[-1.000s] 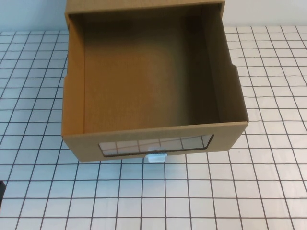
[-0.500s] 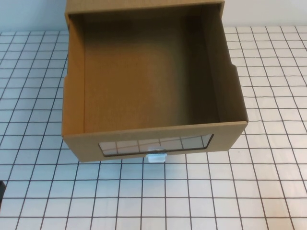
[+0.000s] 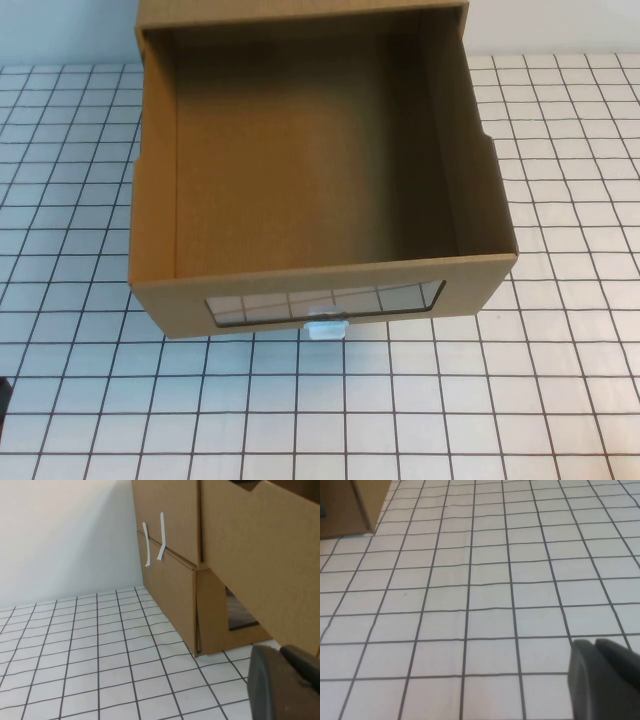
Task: Open the shoe box
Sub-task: 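Pull the top drawer of the cardboard box fully open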
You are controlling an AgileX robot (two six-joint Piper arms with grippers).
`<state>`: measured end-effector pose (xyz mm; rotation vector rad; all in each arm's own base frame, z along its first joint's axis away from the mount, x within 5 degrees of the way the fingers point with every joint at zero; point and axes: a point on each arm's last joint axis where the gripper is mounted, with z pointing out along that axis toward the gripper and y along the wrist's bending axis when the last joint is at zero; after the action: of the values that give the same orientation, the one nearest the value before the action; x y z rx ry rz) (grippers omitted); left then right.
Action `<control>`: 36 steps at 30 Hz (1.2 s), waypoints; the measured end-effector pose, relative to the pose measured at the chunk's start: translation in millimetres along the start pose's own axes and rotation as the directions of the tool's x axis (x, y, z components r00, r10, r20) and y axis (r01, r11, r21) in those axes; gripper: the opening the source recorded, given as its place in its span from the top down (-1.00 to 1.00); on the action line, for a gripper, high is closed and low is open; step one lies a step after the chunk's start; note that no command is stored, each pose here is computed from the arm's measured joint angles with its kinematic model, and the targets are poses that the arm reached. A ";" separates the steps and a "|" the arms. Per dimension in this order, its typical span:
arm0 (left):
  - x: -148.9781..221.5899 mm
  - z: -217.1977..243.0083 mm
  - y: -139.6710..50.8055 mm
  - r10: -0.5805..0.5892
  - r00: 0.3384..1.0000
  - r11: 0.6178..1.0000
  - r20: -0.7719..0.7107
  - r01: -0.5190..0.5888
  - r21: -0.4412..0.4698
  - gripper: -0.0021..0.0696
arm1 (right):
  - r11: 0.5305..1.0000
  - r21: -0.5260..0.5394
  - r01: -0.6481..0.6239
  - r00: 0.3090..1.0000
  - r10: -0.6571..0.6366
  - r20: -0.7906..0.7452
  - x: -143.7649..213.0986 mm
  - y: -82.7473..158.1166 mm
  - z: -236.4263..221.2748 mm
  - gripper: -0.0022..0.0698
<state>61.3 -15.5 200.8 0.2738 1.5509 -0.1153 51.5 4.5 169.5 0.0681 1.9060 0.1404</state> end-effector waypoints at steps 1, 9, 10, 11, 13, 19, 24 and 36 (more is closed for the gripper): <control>0.0 0.0 0.0 0.000 1.000 1.000 0.000 0.000 0.000 0.95 | 1.000 0.000 0.000 1.000 0.000 0.000 0.0 0.0 0.0 0.98; 0.0 0.0 0.0 0.000 1.000 1.000 0.000 0.000 0.000 0.95 | 1.000 0.000 0.000 1.000 0.000 0.000 0.0 0.0 0.0 0.98; 0.0 0.0 0.0 0.000 1.000 1.000 0.000 0.000 0.000 0.95 | 1.000 0.000 0.000 1.000 0.000 0.000 0.0 0.0 0.0 0.98; 0.0 0.0 0.0 0.000 1.000 1.000 0.000 0.000 0.000 0.95 | 1.000 0.000 0.000 1.000 0.000 0.000 0.0 0.0 0.0 0.98; 0.0 0.0 0.0 0.000 1.000 1.000 0.000 0.000 0.000 0.95 | 1.000 0.000 0.000 1.000 0.000 0.000 0.0 0.0 0.0 0.98; 0.0 0.0 0.0 0.000 1.000 1.000 0.000 0.000 0.000 0.95 | 1.000 0.000 0.000 1.000 0.000 0.000 0.0 0.0 0.0 0.98; 0.8 -0.4 1.4 0.022 1.000 0.999 -0.009 -0.022 -0.024 0.95 | 1.000 0.000 0.001 1.000 -0.001 0.000 0.0 0.0 0.0 0.98; 29.1 -10.5 2.8 -0.050 0.955 0.995 -0.293 0.022 -0.096 0.95 | 1.000 -0.001 -0.001 1.000 0.001 -0.002 0.2 0.1 0.0 0.98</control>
<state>52.4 -7.3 172.2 0.1958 1.8540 -0.0316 51.4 4.5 169.3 0.0685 1.9077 0.1417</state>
